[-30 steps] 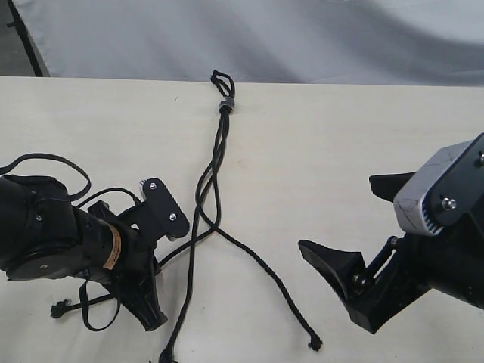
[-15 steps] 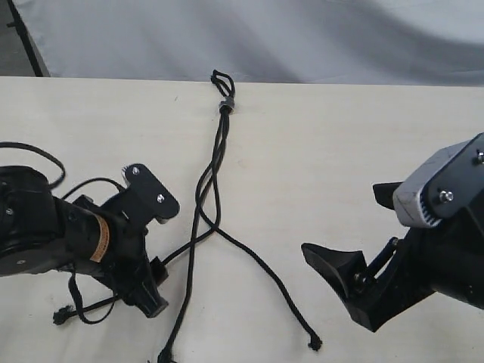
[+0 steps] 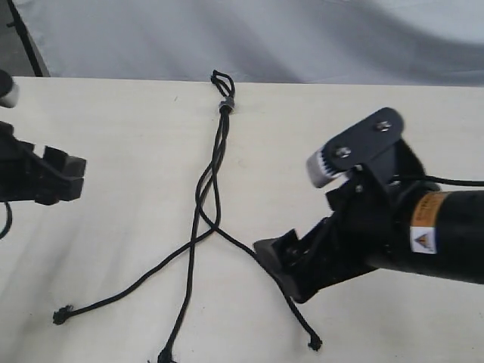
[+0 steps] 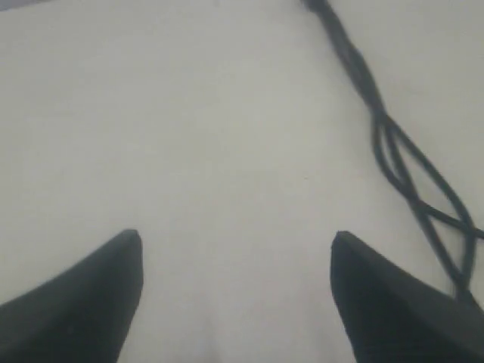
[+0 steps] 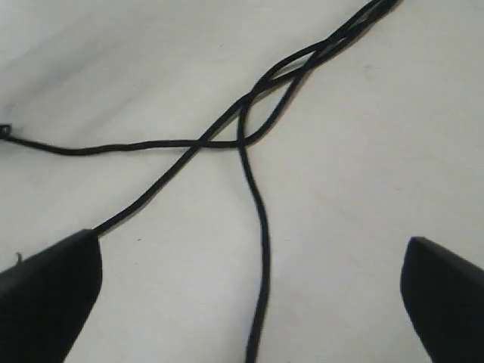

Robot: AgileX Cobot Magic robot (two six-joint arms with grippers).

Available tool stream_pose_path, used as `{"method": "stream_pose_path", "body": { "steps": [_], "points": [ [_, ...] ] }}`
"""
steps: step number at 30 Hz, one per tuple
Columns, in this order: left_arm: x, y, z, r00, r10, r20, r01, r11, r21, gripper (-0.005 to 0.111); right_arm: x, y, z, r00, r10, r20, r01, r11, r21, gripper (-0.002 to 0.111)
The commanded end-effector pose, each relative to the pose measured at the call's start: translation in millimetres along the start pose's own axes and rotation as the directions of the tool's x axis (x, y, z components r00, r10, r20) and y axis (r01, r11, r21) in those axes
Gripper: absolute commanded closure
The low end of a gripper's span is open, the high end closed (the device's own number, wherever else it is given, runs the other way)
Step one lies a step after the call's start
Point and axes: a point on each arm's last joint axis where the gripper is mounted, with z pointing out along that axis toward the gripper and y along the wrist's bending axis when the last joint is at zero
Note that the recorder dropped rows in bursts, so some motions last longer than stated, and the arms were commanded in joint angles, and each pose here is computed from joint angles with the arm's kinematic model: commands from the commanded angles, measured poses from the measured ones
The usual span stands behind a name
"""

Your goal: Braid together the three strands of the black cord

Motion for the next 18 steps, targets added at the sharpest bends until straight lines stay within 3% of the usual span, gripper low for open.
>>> {"method": "stream_pose_path", "body": {
  "steps": [1, 5, 9, 18],
  "points": [
    [21.6, 23.6, 2.2, 0.991, -0.126, 0.034, 0.128, 0.99, -0.052, 0.04, -13.0, 24.3, 33.8, 0.995, -0.073, -0.074, 0.068, 0.995, -0.066, 0.004],
    [45.4, 21.2, 3.2, 0.985, -0.154, 0.082, 0.155, 0.988, 0.001, 0.04, -24.7, 52.9, 89.8, 0.954, -0.182, -0.237, 0.158, 0.98, -0.118, 0.004],
    [44.1, 19.6, 2.9, 0.982, -0.151, 0.112, 0.149, 0.989, 0.021, 0.04, -29.0, 74.4, 133.1, 0.892, -0.249, -0.378, 0.206, 0.967, -0.149, 0.004],
    [44.1, 19.6, 2.9, 0.982, -0.154, 0.112, 0.153, 0.988, 0.021, 0.04, -14.7, 81.6, 174.7, 0.842, -0.227, -0.489, 0.172, 0.973, -0.154, 0.005]
  ]
}}
